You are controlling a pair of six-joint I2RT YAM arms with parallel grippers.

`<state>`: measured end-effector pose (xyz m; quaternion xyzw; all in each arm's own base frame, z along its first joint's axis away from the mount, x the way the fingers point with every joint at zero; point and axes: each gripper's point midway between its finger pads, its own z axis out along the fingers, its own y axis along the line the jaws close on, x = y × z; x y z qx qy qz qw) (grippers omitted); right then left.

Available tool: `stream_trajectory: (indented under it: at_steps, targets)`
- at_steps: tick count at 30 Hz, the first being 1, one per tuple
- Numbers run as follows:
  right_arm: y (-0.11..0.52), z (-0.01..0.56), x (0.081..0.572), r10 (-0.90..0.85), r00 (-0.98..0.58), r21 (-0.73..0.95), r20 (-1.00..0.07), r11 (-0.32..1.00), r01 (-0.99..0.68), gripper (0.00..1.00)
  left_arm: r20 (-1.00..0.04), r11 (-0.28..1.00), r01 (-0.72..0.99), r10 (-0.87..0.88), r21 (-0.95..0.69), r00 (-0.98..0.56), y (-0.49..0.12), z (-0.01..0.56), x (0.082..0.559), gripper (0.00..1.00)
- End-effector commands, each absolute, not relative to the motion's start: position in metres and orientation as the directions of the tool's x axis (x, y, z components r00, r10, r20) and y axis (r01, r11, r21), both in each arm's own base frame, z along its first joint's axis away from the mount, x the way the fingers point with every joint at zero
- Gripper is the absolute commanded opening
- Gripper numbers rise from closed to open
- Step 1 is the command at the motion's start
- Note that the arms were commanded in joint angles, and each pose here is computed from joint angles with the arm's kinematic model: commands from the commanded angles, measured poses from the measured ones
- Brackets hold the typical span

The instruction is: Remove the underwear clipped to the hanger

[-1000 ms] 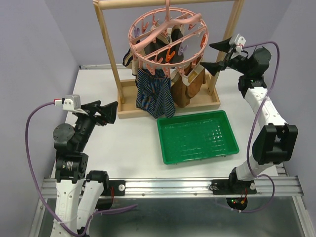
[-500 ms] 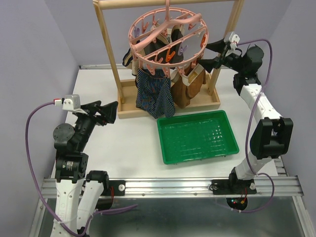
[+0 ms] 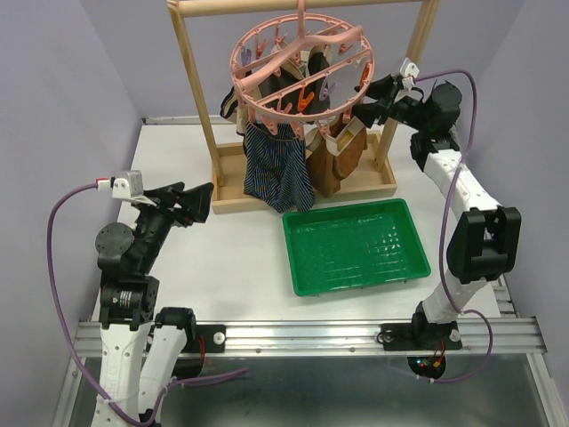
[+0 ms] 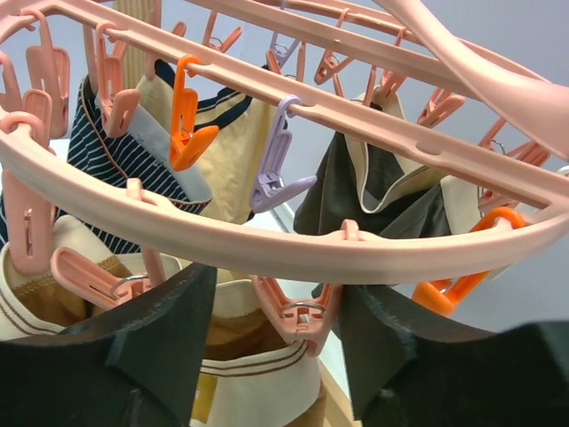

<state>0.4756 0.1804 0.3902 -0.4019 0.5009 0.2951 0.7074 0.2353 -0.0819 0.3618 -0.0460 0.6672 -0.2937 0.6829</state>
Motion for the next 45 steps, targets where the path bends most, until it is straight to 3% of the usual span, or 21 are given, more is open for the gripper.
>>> stream_trajectory:
  at_steps: [1, 5, 8, 10, 12, 16, 24, 36, 45]
  targets:
    - [0.181, 0.435, 0.475, 0.032, 0.431, -0.351, -0.902, 0.527, -0.774, 0.51, -0.876, 0.794, 0.411, -0.482, -0.449, -0.026, -0.090, 0.378, 0.229, 0.99]
    - [0.180, 0.438, 0.475, 0.042, 0.422, -0.336, -0.906, 0.536, -0.775, 0.24, -0.871, 0.751, 0.479, -0.488, -0.455, -0.062, -0.104, 0.379, 0.226, 0.97]
    - [0.179, 0.436, 0.473, 0.041, 0.415, -0.329, -0.909, 0.541, -0.774, 0.21, -0.868, 0.721, 0.520, -0.487, -0.459, -0.090, -0.113, 0.380, 0.225, 0.96]
    - [0.179, 0.432, 0.471, 0.041, 0.404, -0.320, -0.914, 0.540, -0.778, 0.35, -0.869, 0.702, 0.550, -0.487, -0.453, -0.094, -0.118, 0.383, 0.223, 0.96]
    - [0.179, 0.434, 0.465, 0.040, 0.408, -0.324, -0.912, 0.541, -0.777, 0.39, -0.870, 0.686, 0.574, -0.483, -0.448, -0.101, -0.122, 0.385, 0.221, 0.95]
    - [0.175, 0.429, 0.457, 0.032, 0.392, -0.308, -0.919, 0.562, -0.768, 0.68, -0.870, 0.665, 0.603, -0.481, -0.441, -0.108, -0.127, 0.389, 0.221, 0.95]
    - [0.161, 0.420, 0.449, -0.011, 0.333, -0.264, -0.943, 0.636, -0.725, 1.00, -0.861, 0.630, 0.631, -0.493, -0.453, -0.126, -0.137, 0.396, 0.221, 0.95]
    - [0.139, 0.392, 0.414, -0.060, 0.238, -0.210, -0.970, 0.704, -0.678, 1.00, -0.833, 0.550, 0.658, -0.501, -0.515, -0.234, -0.190, 0.394, 0.230, 0.93]
    - [0.118, 0.340, 0.388, -0.131, 0.084, -0.154, -0.988, 0.756, -0.636, 1.00, -0.822, 0.532, 0.646, -0.488, -0.547, -0.294, -0.229, 0.381, 0.232, 0.93]
